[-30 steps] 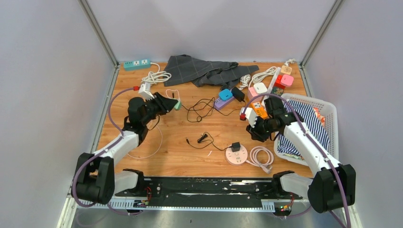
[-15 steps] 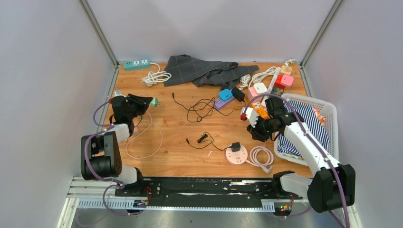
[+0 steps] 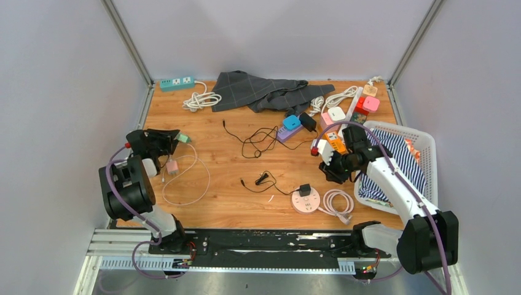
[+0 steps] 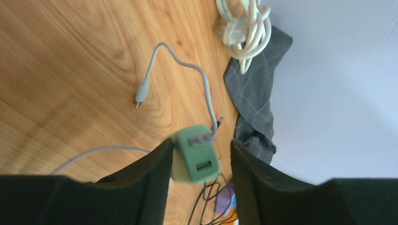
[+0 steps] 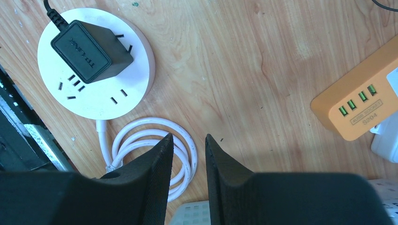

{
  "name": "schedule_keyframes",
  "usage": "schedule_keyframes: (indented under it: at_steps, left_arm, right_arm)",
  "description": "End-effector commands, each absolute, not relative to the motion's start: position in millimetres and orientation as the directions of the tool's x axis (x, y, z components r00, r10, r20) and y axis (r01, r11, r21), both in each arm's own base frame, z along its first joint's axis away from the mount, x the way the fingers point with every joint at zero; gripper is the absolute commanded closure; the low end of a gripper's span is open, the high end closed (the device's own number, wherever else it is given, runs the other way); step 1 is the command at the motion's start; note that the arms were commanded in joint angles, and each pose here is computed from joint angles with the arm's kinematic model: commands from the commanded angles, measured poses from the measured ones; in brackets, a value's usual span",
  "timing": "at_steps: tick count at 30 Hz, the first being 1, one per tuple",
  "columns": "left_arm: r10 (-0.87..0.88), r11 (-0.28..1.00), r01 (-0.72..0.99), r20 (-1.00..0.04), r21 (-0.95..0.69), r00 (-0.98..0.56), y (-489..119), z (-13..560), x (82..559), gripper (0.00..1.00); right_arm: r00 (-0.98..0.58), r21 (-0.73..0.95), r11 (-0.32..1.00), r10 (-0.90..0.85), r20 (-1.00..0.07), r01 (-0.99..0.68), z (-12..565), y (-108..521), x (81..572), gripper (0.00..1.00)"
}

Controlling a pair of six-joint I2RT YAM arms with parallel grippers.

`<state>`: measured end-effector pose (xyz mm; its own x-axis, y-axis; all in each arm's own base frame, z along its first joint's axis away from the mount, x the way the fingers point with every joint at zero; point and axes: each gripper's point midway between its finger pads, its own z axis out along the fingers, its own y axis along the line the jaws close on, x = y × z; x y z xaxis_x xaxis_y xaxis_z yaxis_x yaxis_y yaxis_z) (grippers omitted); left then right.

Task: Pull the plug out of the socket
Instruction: Place the plug at the center of the board.

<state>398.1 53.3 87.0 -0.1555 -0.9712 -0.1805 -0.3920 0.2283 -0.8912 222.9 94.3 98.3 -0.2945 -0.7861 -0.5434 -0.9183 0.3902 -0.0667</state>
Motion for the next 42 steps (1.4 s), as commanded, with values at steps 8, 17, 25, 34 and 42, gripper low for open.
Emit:
schedule_keyframes:
  at_steps: [8, 17, 25, 34, 42]
  left_arm:
    - [-0.975, 0.201, -0.341, -0.152, -0.918, -0.164, 58, 107, 399, 0.35]
    - [-0.947, 0.274, -0.193, -0.229, -0.942, -0.227, 39, 156, 387, 0.34]
    - [-0.795, 0.440, 0.114, -0.445, -0.891, -0.411, -31, 219, 380, 0.33]
    - [-0.583, 0.462, 0.442, -0.639, -0.769, -0.502, -128, 271, 343, 0.33]
    - [-0.391, 0.355, 0.746, -0.815, -0.563, -0.429, -227, 312, 266, 0.33]
  right_arm:
    - [-0.317, -0.042, 0.398, -0.785, -0.532, -0.916, 90, 90, 218, 0.66]
    - [-0.308, -0.039, 0.389, -0.783, -0.541, -0.920, 91, 92, 216, 0.66]
    - [-0.291, -0.022, 0.364, -0.780, -0.554, -0.931, 91, 96, 211, 0.66]
    - [-0.282, 0.018, 0.332, -0.768, -0.575, -0.943, 89, 103, 205, 0.66]
    - [-0.283, 0.043, 0.319, -0.761, -0.584, -0.947, 90, 107, 201, 0.66]
